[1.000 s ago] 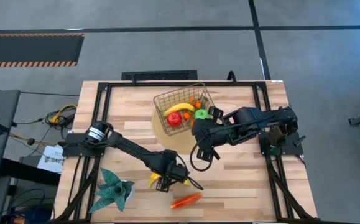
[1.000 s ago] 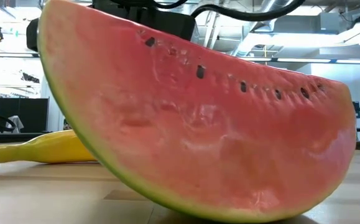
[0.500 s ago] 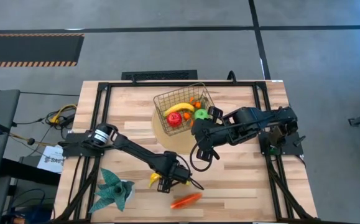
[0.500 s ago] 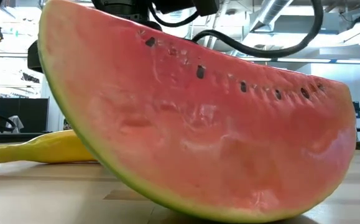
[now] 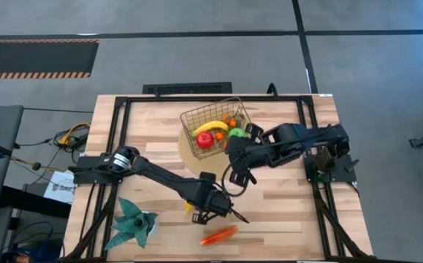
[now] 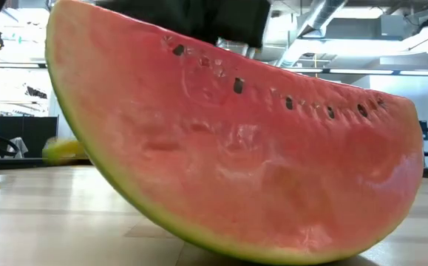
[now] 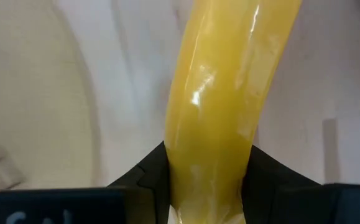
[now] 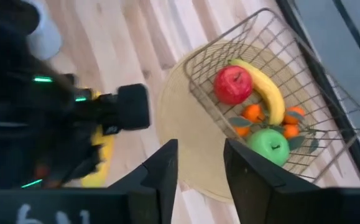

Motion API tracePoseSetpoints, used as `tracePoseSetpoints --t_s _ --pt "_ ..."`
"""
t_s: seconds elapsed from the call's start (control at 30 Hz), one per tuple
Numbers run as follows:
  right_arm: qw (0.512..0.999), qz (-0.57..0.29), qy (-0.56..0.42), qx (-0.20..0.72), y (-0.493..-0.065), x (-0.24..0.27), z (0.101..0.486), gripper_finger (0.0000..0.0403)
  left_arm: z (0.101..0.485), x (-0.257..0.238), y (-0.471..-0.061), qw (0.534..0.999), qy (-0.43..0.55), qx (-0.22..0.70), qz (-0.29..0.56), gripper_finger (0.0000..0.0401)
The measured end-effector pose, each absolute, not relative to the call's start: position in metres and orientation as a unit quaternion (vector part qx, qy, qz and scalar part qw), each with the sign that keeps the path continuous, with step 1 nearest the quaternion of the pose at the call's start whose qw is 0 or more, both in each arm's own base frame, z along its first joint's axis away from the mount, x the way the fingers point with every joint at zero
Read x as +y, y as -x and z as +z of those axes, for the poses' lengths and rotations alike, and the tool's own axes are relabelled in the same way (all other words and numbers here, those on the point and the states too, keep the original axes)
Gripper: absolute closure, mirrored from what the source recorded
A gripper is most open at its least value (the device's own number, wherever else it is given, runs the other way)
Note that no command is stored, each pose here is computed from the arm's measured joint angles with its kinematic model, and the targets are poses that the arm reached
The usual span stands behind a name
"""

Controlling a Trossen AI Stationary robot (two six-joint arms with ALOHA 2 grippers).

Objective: Build produce basket
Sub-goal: Put the banana into the basket

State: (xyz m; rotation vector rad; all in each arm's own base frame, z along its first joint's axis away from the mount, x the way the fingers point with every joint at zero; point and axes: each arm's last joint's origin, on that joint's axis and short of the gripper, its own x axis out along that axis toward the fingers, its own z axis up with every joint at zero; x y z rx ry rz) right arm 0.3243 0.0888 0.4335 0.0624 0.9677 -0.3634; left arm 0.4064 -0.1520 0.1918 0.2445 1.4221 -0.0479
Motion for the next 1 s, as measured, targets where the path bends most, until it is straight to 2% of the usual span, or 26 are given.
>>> tracePoseSetpoints --t_s 0.13,0.3,0.43,0.67,1.0 --pt "0.872 -0.188 -0.048 0.450 -0.319 0.078 0.441 0.0276 0.236 -0.152 -0.411 0.772 -0.132 0.621 -0.006 0.0291" --pt "0.885 -0.195 -0.068 0.417 -0.295 0.065 0.464 0.0347 0.289 -0.146 -0.402 0.794 -0.163 0.585 0.015 0.0291" --pt "0.902 -0.214 -0.085 0.365 -0.261 0.057 0.488 0.0394 0.321 -0.129 -0.386 0.798 -0.193 0.568 0.063 0.0291" --pt "0.923 -0.239 -0.118 0.278 -0.215 0.068 0.513 0.0392 0.365 -0.062 -0.373 0.815 -0.167 0.542 0.120 0.0291" --pt "0.940 -0.217 -0.102 0.244 -0.212 0.131 0.502 0.0400 0.377 0.058 -0.381 0.855 -0.070 0.505 0.099 0.0291"
